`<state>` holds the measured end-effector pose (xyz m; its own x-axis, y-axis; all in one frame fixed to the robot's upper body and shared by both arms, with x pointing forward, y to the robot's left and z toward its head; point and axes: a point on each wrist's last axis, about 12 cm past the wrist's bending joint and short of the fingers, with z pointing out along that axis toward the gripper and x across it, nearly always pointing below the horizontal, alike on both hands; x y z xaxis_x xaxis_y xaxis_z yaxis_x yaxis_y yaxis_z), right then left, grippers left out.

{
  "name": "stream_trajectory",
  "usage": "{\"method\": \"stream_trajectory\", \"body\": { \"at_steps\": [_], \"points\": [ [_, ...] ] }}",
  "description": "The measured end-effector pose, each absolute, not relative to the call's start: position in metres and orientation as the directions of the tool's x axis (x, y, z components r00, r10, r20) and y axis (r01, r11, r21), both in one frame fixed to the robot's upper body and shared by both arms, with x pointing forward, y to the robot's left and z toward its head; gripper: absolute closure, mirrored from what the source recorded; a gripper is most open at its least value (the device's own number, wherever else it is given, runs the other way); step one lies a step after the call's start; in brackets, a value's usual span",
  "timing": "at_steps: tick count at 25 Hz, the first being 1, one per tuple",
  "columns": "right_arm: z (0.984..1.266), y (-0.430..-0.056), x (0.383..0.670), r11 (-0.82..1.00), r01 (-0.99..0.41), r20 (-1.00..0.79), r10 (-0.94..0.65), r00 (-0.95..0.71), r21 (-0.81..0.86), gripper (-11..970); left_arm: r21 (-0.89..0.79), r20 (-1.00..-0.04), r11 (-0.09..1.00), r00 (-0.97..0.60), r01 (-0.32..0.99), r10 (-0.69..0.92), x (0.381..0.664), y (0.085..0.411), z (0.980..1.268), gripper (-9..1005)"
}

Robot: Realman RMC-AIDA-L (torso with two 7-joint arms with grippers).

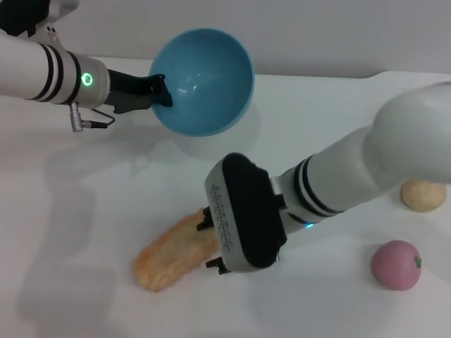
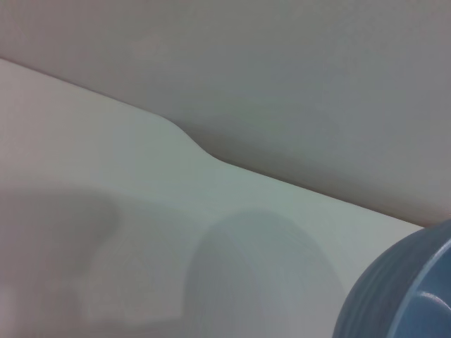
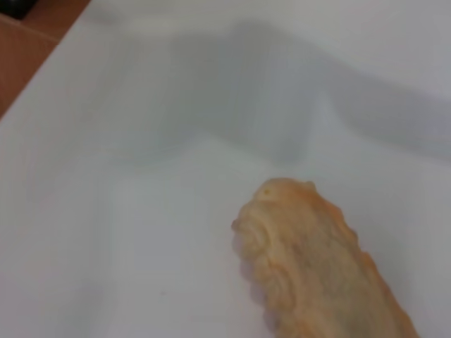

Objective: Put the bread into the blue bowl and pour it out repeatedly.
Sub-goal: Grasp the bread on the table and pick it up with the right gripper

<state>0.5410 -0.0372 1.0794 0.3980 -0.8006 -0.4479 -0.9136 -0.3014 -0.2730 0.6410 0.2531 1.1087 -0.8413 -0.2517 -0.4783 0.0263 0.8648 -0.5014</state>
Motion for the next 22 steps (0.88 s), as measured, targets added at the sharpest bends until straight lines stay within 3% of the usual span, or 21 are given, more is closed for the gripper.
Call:
{"method": "stream_trajectory", "body": {
  "at_steps": [9, 22],
  "points": [
    [1.058, -0.029, 0.527, -0.346, -0.849, -0.397, -0.769, 0.5, -0.399, 349, -0.499, -0.477, 0.867, -0.841, 0.018, -0.256, 0.64, 0.257, 1.107, 996],
    [1.05, -0.033, 0.532, -0.225, -0.861, -0.449, -0.777, 0.442, -0.457, 356, -0.5, -0.479, 0.866, -0.839, 0.018, -0.259, 0.64, 0.258, 1.108, 997]
  ]
}}
